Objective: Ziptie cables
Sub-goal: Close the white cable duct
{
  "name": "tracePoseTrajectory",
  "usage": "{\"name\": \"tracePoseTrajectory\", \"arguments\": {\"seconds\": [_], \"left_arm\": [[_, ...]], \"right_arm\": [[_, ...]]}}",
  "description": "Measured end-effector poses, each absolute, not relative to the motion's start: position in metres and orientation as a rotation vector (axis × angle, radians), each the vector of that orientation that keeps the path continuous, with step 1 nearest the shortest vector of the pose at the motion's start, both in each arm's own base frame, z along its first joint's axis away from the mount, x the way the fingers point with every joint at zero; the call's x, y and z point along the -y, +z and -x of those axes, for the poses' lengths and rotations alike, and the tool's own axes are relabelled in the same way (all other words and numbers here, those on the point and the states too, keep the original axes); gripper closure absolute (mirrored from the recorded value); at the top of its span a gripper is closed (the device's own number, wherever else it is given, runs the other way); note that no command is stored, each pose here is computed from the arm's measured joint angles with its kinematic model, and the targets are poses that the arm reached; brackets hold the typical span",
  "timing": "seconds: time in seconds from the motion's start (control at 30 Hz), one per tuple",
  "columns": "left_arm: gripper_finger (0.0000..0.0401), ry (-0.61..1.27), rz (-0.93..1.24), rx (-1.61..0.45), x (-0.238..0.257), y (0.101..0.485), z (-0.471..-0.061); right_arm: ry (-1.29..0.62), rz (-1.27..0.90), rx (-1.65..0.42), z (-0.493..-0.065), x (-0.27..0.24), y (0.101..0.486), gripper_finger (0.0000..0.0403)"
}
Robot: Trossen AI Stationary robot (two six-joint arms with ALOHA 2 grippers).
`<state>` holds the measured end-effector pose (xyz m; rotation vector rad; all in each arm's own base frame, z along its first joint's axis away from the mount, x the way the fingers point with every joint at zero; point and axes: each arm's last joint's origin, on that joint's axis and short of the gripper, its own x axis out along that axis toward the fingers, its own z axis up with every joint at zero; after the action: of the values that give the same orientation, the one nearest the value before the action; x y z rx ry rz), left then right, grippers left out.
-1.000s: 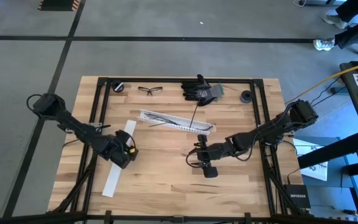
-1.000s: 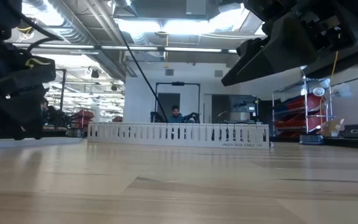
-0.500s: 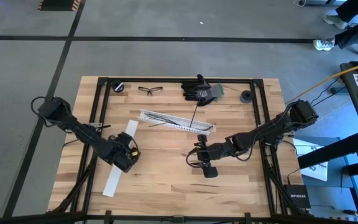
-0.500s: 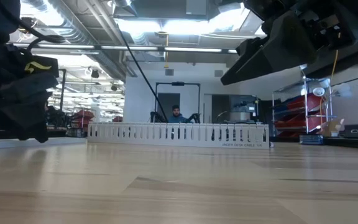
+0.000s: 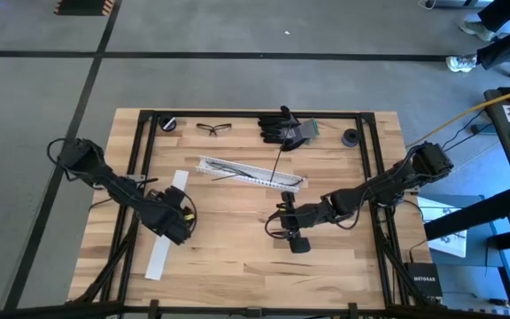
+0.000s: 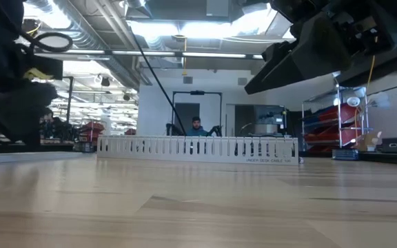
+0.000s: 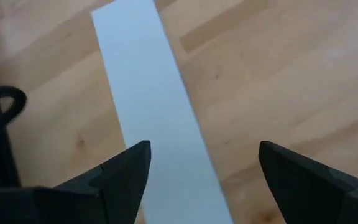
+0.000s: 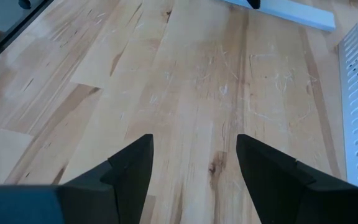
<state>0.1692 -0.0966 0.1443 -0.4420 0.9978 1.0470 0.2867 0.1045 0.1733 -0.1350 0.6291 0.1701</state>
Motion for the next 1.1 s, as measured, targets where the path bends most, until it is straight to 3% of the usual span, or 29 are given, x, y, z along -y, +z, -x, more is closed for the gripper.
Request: {"name": "tracePoseTrajectory", "arguments": {"seconds": [0.2, 0.43, 0.73, 0.93, 1.1], "left_arm": [[0.0117, 1.104, 0.53, -0.971, 0.096, 0.125, -0.152], [0.0118, 1.025, 0.581, -0.919, 0.102, 0.114, -0.147], [0.0172, 0.78, 0.486, -0.958, 0.114, 0.115, -0.16], [0.0174, 0.55, 0.426, -0.983, 0.129, 0.124, -0.178], [0.0173, 0.307, 0.395, -0.881, 0.138, 0.132, -0.203]], "right_arm": [[0.17, 0.137, -0.635, -0.286, -0.104, 0.173, 0.0185], [0.178, 0.135, -0.636, -0.286, -0.105, 0.173, 0.0185], [0.181, 0.136, -0.64, -0.286, -0.105, 0.173, 0.0185], [0.19, 0.124, -0.711, -0.284, -0.105, 0.172, 0.0185], [0.209, 0.078, -0.768, -0.287, -0.107, 0.18, 0.0185]]}}
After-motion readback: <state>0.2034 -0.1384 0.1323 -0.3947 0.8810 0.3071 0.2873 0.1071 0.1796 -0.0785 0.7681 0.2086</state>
